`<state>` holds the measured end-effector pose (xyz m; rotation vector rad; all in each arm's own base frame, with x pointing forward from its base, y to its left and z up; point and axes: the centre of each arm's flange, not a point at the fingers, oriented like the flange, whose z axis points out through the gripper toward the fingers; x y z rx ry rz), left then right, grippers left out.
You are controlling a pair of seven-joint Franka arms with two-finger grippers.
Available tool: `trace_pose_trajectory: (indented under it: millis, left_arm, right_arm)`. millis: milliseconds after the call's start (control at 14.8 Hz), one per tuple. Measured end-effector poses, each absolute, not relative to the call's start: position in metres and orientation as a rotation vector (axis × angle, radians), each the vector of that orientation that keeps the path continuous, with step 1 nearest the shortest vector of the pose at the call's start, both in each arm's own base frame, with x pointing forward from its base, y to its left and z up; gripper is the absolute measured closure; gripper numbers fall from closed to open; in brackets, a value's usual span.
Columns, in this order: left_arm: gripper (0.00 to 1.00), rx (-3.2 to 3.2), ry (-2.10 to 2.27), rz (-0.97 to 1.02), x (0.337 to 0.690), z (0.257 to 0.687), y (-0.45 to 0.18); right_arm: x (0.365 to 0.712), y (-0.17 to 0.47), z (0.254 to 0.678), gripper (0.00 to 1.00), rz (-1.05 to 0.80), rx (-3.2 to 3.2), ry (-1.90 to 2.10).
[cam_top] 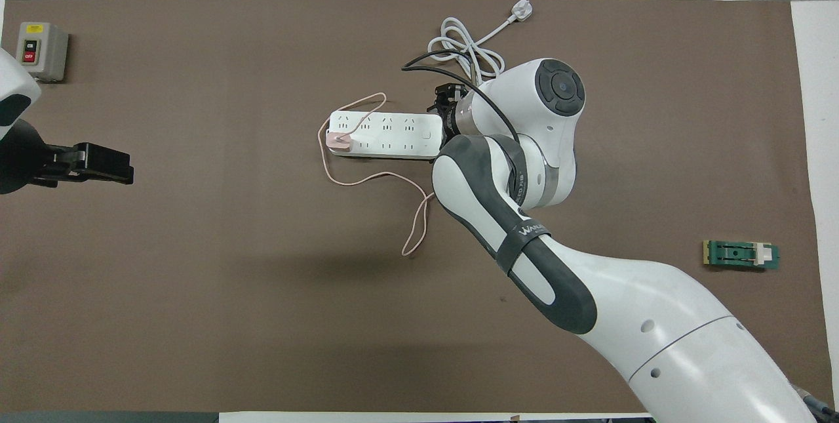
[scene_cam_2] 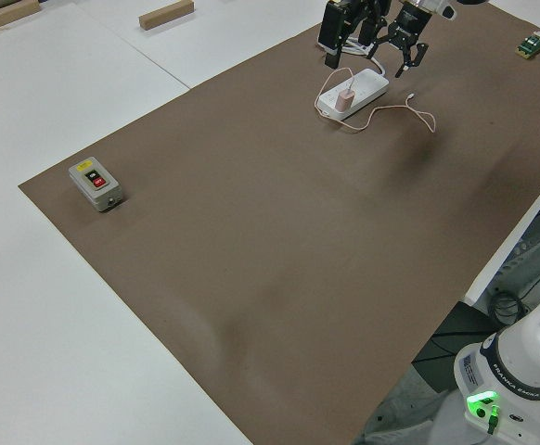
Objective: Unplug charger and place it aside
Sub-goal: 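Reach the left gripper to the pink charger plugged into the strip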
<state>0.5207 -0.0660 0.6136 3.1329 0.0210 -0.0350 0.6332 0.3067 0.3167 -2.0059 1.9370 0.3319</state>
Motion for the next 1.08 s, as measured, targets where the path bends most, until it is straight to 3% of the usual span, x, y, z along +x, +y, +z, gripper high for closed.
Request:
trace_pose_trajectory:
  millis: [675, 1079]
  left_arm:
    - [0.00, 2.752, 1.373, 0.068, 0.519, 0.570, -0.180]
    - [0.00, 2.402, 1.975, -0.011, 0.579, 0.480, -0.241]
  right_arm:
    - [0.628, 0.322, 0.284, 0.00, 0.335, -2.048, 1.922]
    - [0.630, 0.325, 0.281, 0.00, 0.320, -2.042, 1.916]
